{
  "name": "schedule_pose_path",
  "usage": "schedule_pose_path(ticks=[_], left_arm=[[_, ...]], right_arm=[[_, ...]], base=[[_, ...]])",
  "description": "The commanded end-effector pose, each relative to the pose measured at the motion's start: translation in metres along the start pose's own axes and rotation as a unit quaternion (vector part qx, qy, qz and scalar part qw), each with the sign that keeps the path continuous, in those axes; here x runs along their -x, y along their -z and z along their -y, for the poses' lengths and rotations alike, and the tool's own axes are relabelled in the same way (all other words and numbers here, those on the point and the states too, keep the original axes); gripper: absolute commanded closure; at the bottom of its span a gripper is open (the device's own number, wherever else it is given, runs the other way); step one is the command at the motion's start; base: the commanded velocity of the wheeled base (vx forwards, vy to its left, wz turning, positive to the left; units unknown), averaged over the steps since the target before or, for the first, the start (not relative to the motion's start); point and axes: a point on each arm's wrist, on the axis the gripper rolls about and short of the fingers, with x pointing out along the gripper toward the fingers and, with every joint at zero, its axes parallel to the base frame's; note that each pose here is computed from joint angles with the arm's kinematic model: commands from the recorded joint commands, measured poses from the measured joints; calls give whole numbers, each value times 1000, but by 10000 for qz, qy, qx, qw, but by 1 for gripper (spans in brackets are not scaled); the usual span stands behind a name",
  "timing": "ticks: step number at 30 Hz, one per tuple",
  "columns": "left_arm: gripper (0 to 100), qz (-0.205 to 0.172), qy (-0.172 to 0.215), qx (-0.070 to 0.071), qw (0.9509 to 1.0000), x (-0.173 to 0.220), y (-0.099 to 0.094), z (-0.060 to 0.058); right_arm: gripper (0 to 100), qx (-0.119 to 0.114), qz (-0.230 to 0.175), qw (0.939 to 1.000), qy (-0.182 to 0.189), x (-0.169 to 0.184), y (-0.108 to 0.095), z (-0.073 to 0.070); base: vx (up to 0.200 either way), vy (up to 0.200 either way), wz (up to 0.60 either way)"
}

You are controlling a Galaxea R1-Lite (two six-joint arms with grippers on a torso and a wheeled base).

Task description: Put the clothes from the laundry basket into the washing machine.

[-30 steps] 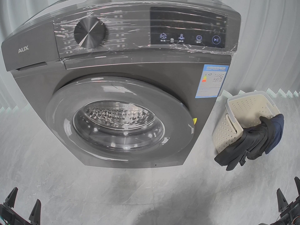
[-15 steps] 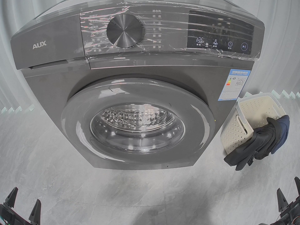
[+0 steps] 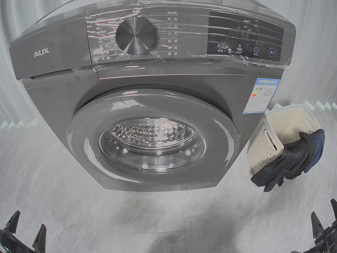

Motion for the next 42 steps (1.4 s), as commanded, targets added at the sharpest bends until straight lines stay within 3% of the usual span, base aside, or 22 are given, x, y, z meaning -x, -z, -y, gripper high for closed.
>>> schedule_pose_path(ticks=[1, 14, 16, 17, 19, 22, 24, 28, 30, 34, 42], left_arm=[[0, 18, -8, -1, 10000, 0, 4, 0], [0, 11, -9, -1, 10000, 0, 4, 0], [0, 11, -9, -1, 10000, 0, 4, 0], [0, 18, -8, -1, 10000, 0, 4, 0], [0, 18, -8, -16, 10000, 0, 4, 0], [0, 11, -9, -8, 10000, 0, 4, 0], [0, 18, -8, -1, 10000, 0, 4, 0], [0, 11, -9, 7, 10000, 0, 4, 0], [0, 18, -8, -1, 10000, 0, 4, 0], [0, 18, -8, -9, 10000, 0, 4, 0], [0, 18, -8, -24, 10000, 0, 4, 0]], right_arm=[[0, -4, -13, 10000, 11, 0, 5, 0], [0, -50, 56, 10000, 26, 0, 3, 0], [0, -123, 500, 9987, -20, 5, -14, 0], [0, -318, 914, 9953, -22, 11, -35, 0], [0, -440, 1208, 9917, -102, 18, -66, -1], [0, -381, 902, 9943, -428, 10, -80, -2], [0, -395, 381, 9957, -743, -6, -80, -3], [0, -522, -346, 9922, -1082, -32, -85, -5], [0, -542, -489, 9901, -1203, -39, -86, -6], [0, -489, -755, 9748, -2041, -63, -89, -10], [0, -313, -1031, 9554, -2749, -96, -97, -22]], base=[[0, 0, 0], [0, 0, 0], [0, 0, 0], [0, 0, 0], [0, 0, 0], [0, 0, 0], [0, 0, 0], [0, 0, 0], [0, 0, 0], [0, 0, 0], [0, 0, 0]])
